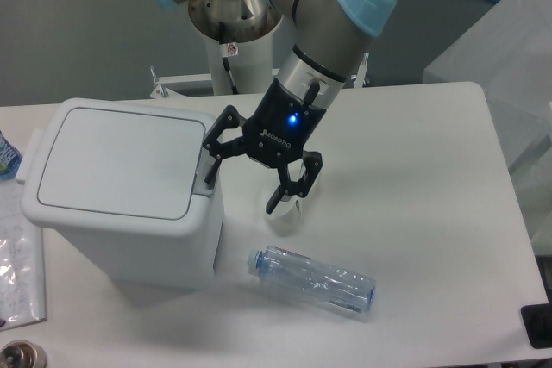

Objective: Open the trash can

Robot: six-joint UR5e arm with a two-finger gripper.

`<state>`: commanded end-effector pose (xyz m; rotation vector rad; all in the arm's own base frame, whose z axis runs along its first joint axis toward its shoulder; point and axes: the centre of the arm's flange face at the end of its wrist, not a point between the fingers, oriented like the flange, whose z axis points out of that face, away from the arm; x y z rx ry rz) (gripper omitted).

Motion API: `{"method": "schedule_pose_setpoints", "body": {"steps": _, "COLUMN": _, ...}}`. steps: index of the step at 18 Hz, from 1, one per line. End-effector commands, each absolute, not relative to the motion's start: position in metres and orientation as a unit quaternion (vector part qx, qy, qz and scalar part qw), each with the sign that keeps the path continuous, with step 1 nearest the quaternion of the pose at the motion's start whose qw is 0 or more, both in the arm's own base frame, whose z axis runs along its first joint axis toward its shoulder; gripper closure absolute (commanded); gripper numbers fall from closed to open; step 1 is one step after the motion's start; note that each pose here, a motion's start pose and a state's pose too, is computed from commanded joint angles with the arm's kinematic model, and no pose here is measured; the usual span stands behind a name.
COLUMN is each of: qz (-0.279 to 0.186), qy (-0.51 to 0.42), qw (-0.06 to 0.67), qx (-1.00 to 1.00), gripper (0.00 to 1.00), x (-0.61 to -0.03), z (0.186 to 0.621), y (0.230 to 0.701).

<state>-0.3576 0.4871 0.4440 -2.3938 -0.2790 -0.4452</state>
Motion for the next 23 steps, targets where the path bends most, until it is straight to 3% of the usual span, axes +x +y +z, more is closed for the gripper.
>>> {"method": "schedule_pose_setpoints", "body": {"steps": 9, "qz": -0.159, "qy": -0.101, "qw": 0.349, "qx": -0.918, "gripper": 0.00, "x": -0.362, "z": 0.461, "y": 0.489}}
{"method": "schedule_pose_setpoints", "body": {"steps": 14, "qz": -0.132, "qy": -0.115, "qw": 0.367, "qx": -0.914, "gripper": 0.00, "x": -0.402, "z": 0.482, "y": 0.476}}
{"method": "schedule_pose_setpoints", "body": {"steps": 19, "qz": -0.112, "qy": -0.109, "qw": 0.365, "qx": -0.918, "gripper": 0.00, "x": -0.445, "z": 0.461, "y": 0.460}}
{"method": "schedule_pose_setpoints", "body": {"steps": 23, "qz": -0.057, "qy": -0.072, "qw": 0.316, "qx": -0.944, "gripper": 0.00, "x": -0.480, "z": 0.427, "y": 0.428}}
